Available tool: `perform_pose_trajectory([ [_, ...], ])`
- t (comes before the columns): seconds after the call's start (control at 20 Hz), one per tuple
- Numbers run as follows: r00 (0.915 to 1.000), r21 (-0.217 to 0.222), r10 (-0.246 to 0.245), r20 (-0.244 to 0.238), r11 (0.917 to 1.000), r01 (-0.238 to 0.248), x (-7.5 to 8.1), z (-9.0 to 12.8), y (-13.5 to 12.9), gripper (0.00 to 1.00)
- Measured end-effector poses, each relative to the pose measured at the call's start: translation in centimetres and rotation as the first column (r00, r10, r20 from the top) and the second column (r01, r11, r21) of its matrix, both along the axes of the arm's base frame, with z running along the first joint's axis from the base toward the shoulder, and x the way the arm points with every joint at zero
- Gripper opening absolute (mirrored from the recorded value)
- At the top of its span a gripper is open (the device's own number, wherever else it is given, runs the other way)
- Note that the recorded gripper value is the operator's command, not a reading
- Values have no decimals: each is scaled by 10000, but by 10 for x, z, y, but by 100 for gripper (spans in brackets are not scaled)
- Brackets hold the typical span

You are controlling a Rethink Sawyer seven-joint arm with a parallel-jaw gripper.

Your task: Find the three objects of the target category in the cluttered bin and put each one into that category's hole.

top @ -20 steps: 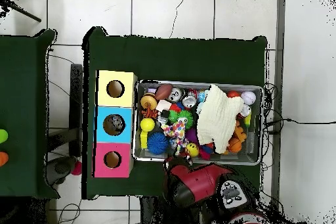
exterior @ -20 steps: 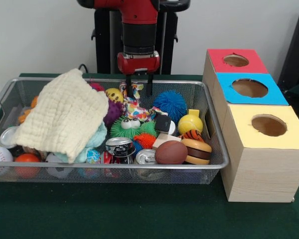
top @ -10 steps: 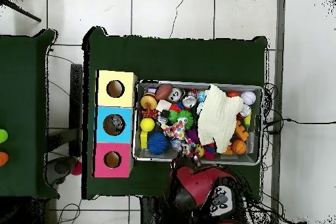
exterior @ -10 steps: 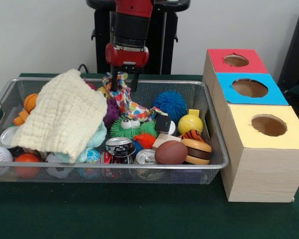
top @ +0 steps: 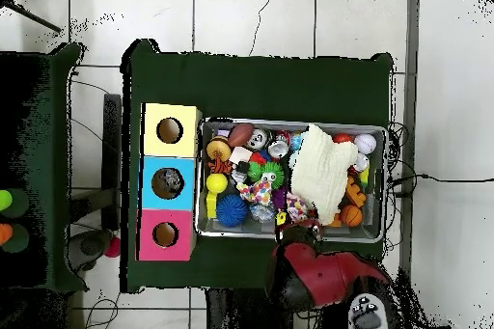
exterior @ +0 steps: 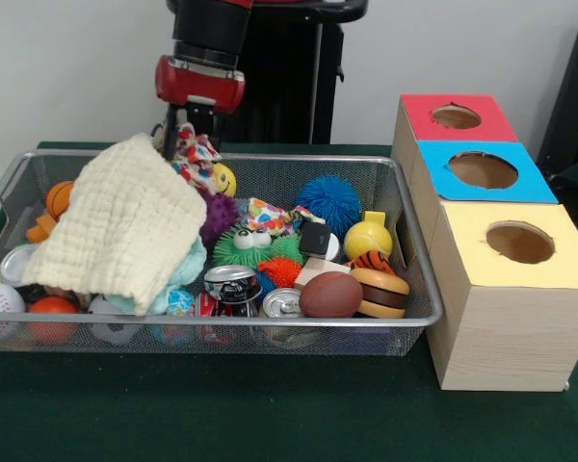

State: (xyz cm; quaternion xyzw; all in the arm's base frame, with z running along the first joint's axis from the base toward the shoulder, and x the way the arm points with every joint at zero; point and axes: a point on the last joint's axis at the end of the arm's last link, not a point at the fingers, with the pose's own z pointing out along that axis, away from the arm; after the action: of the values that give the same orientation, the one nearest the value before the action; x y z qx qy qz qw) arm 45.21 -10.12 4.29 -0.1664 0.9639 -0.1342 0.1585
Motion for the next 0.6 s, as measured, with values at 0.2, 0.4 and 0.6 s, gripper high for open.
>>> perform_pose_trajectory([
  [0.2,9981,26,-399,463,9992,398,12,16,-19,100],
  [0.4,9943,150,-547,911,9985,535,25,28,-26,0],
  [0.6,9908,299,-555,1233,9982,522,36,35,-26,0],
])
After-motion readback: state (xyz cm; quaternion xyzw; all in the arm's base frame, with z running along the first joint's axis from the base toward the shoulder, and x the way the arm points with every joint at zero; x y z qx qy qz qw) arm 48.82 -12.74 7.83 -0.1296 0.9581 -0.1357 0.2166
